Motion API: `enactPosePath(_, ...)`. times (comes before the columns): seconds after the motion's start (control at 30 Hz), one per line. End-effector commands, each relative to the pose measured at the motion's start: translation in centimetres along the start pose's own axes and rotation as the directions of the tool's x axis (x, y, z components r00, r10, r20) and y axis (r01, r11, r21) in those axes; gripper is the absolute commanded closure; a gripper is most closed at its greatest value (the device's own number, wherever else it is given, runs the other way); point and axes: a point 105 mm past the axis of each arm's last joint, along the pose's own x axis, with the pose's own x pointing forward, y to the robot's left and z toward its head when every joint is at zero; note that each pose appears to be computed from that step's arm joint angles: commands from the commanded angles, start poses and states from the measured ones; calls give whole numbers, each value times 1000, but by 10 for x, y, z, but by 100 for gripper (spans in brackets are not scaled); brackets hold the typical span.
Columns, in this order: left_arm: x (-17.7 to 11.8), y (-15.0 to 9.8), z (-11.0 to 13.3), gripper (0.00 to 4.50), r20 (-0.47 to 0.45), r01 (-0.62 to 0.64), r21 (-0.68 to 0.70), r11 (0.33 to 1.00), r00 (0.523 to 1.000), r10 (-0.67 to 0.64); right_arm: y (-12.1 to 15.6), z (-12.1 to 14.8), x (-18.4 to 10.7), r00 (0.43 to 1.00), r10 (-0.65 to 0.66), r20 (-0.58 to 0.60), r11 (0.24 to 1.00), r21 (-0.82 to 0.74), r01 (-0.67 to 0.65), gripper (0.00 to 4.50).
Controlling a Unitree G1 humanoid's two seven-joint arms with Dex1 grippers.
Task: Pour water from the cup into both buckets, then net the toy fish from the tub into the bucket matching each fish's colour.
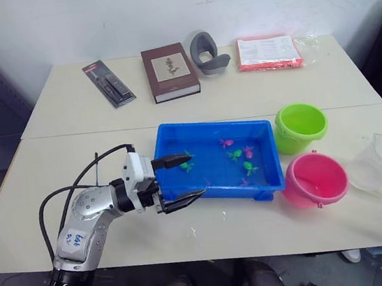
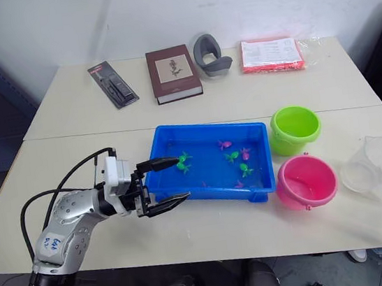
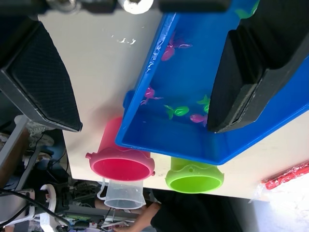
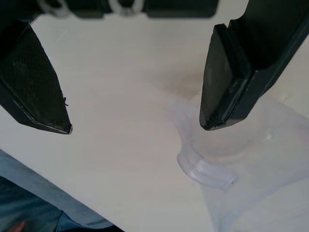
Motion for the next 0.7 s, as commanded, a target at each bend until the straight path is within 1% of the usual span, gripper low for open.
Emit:
enactPosePath(0.03, 0, -1, 9, 3, 27, -9, 42, 999, 1000, 8, -2, 8, 5, 1000, 1, 17, 1000, -18, -1, 0)
enactPosePath(0.17, 0, 0, 9, 3, 28, -18, 49, 999, 999, 17, -1, 10, 13, 1000, 5, 30, 1000, -10, -5, 0)
enactPosePath(0.37, 2, 2, 10, 3, 33, -20, 63, 998, 999, 18, -5, 11, 25, 999, -27, 41, 1000, -7, 27, 0)
enactPosePath(0.5, 4, 4, 12, 3, 42, -20, 73, 997, 999, 17, 0, 15, 36, 997, -18, 72, 999, 49, 15, 0)
enactPosePath(0.6, 6, 6, 12, 3, 46, -20, 79, 997, 999, 17, -1, 18, 43, 996, -32, 87, 995, 92, 24, 0)
enactPosePath(0.7, 7, 8, 13, 3, 48, -20, 84, 996, 999, 16, -1, 18, 45, 996, -13, 85, 997, 74, 6, 0)
